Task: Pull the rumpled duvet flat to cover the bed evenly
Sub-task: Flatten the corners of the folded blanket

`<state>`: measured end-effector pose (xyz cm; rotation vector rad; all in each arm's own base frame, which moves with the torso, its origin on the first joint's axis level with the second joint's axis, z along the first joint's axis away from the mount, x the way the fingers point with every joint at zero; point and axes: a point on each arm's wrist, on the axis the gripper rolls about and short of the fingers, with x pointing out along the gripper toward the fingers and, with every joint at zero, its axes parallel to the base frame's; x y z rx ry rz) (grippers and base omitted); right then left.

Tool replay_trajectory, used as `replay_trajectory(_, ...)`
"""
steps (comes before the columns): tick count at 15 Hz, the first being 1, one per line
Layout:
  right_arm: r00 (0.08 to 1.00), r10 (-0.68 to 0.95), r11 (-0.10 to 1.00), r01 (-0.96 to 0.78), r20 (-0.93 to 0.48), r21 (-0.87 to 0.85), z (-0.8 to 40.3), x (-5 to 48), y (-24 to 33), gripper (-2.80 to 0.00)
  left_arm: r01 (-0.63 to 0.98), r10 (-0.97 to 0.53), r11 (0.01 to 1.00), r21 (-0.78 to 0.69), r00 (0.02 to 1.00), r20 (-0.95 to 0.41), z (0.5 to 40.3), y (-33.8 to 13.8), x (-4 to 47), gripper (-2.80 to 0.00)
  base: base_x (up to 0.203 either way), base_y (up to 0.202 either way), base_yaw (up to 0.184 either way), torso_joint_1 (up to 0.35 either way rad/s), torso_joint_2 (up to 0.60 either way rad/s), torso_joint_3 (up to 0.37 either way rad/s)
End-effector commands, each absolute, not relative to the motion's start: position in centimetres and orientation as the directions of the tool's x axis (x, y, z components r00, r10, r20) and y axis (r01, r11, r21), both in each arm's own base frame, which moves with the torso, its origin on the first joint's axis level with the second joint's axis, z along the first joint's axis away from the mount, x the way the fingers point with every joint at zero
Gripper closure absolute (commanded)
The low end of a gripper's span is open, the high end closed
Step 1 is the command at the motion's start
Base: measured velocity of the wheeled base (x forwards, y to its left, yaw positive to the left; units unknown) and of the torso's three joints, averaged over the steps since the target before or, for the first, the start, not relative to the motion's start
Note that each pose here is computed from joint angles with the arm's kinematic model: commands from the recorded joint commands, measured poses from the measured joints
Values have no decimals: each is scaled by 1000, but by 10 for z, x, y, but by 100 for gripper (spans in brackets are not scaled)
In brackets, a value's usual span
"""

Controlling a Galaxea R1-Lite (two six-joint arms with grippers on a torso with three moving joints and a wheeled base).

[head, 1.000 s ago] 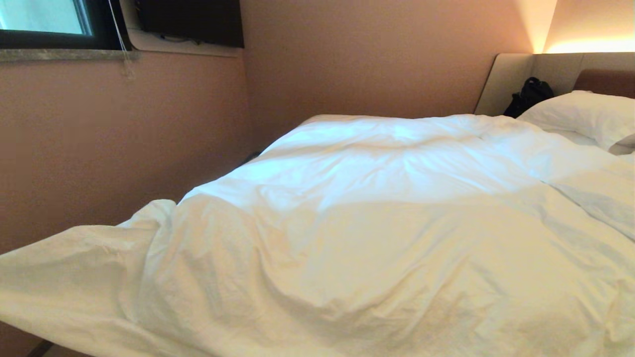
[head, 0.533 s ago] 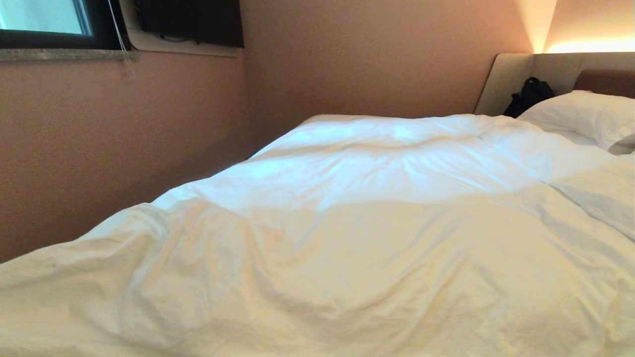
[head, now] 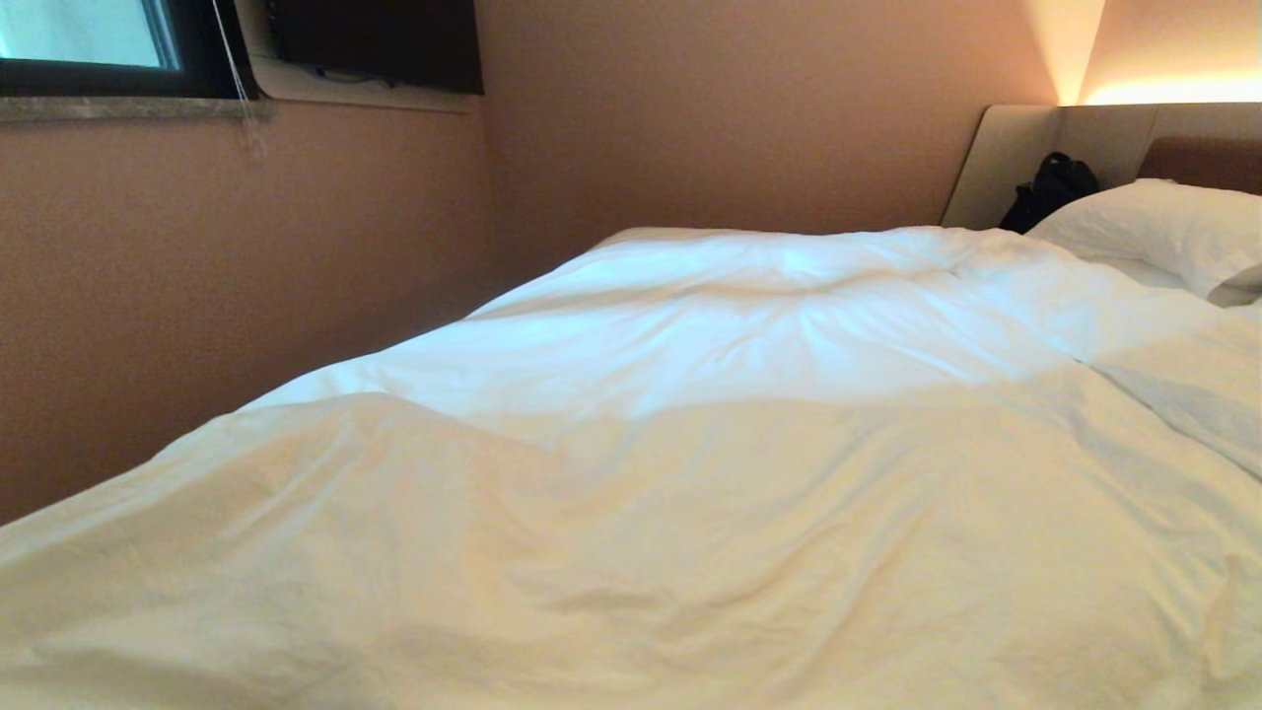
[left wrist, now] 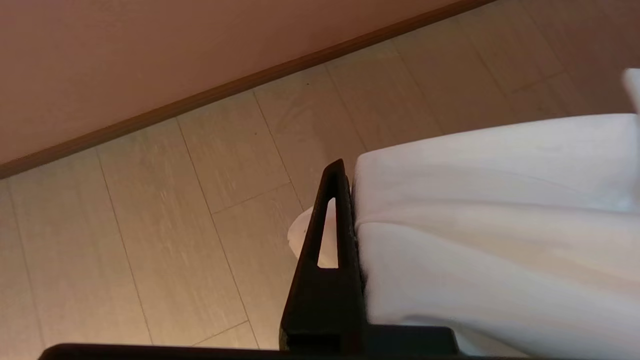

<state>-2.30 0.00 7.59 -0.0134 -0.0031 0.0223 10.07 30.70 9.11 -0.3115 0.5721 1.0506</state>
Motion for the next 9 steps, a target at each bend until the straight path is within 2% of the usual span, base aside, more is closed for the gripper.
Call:
replay_trajectory(1, 1000, 23, 1000, -23, 2, -14, 76, -23, 0, 0, -894, 715, 447, 19, 345, -608, 67, 320, 96, 0, 0, 0, 0, 0, 0, 0)
replay_trajectory(9, 1000, 23, 1000, -23, 2, -14, 76, -23, 0, 0, -885, 689, 466, -12, 371, -623, 66, 309, 91, 0, 0, 0, 0, 0, 0, 0)
